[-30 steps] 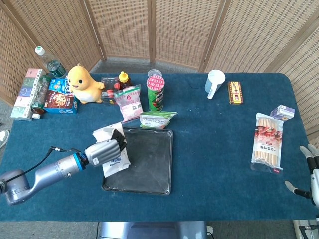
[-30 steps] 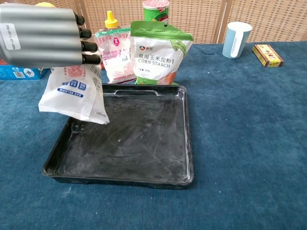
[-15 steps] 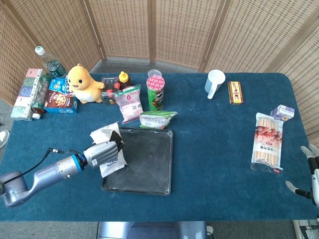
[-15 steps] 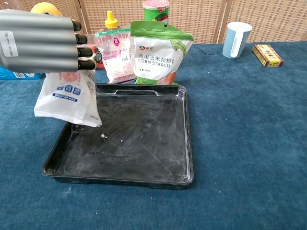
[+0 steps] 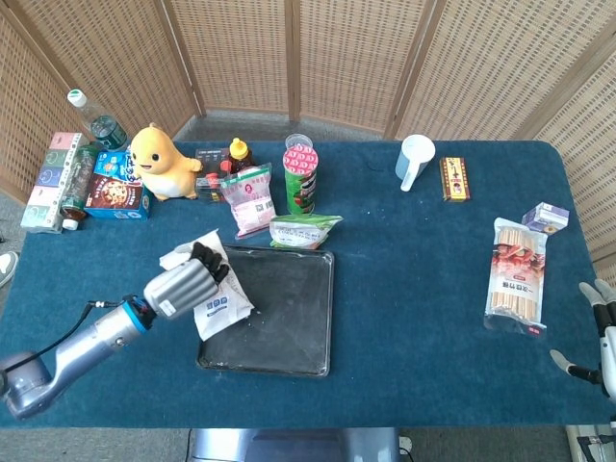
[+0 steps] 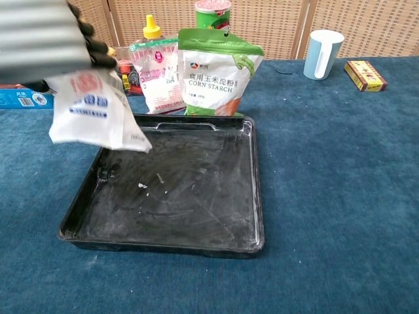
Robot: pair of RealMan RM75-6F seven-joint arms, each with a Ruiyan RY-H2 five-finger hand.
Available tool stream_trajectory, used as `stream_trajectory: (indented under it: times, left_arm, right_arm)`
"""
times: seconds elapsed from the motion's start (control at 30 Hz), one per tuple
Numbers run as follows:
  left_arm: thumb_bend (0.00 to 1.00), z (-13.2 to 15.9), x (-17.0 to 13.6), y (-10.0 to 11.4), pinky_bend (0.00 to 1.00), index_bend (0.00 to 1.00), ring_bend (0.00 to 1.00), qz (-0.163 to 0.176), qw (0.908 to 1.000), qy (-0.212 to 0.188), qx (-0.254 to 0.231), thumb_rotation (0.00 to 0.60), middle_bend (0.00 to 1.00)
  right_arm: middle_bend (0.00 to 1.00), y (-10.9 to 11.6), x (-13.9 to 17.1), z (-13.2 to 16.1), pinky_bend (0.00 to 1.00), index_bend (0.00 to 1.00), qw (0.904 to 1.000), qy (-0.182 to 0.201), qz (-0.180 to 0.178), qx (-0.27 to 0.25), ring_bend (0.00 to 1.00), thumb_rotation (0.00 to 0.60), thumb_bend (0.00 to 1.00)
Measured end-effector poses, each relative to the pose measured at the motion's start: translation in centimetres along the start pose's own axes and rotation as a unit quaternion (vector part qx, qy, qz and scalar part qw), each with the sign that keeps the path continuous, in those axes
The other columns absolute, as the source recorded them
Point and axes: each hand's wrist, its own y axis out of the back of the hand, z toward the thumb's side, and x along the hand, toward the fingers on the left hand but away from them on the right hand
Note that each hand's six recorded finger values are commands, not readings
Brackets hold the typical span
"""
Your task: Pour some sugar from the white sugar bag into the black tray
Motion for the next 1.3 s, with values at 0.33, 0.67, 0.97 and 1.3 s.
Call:
stream_trajectory:
  times: [0.33, 0.67, 0.97, 1.3]
  left_arm:
    - [0.45, -0.8, -4.4, -3.9, 0.61, 0.84, 0.56, -0.034, 0.9454, 0.165, -0.279, 0.6, 0.62]
    - [0.45, 2.0, -8.6, -9.1, 0.58, 0.84, 0.56, -0.058, 0.7853, 0.31, -0.533, 0.6, 0.62]
    - [0.45, 5.9, -9.9, -12.5, 0.52, 0.84, 0.56, -0.068, 0.653, 0.386, -0.648, 0.6, 0.62]
    - [0.35, 8.0, -9.0, -12.8, 0.03, 0.35, 0.1, -0.065, 0.6206, 0.381, -0.682, 0.6, 0.15]
  right_arm:
    - [0.03, -0.3, 0.0, 0.3, 0.02, 0.1, 1.0, 0.002, 0.002, 0.006, 0.03, 0.6, 0.12]
    - [0.03, -0.7, 0.0, 0.4, 0.02, 0.1, 0.9999, 0.002, 0.007, 0.011, 0.03, 0.6, 0.12]
    - [0.03, -0.7, -0.1, 0.4, 0.02, 0.1, 0.9999, 0.001, 0.007, 0.011, 0.03, 0.6, 0.12]
    - [0.03, -0.5, -0.1, 0.2, 0.02, 0.1, 0.9999, -0.001, 0.006, 0.009, 0.03, 0.6, 0.12]
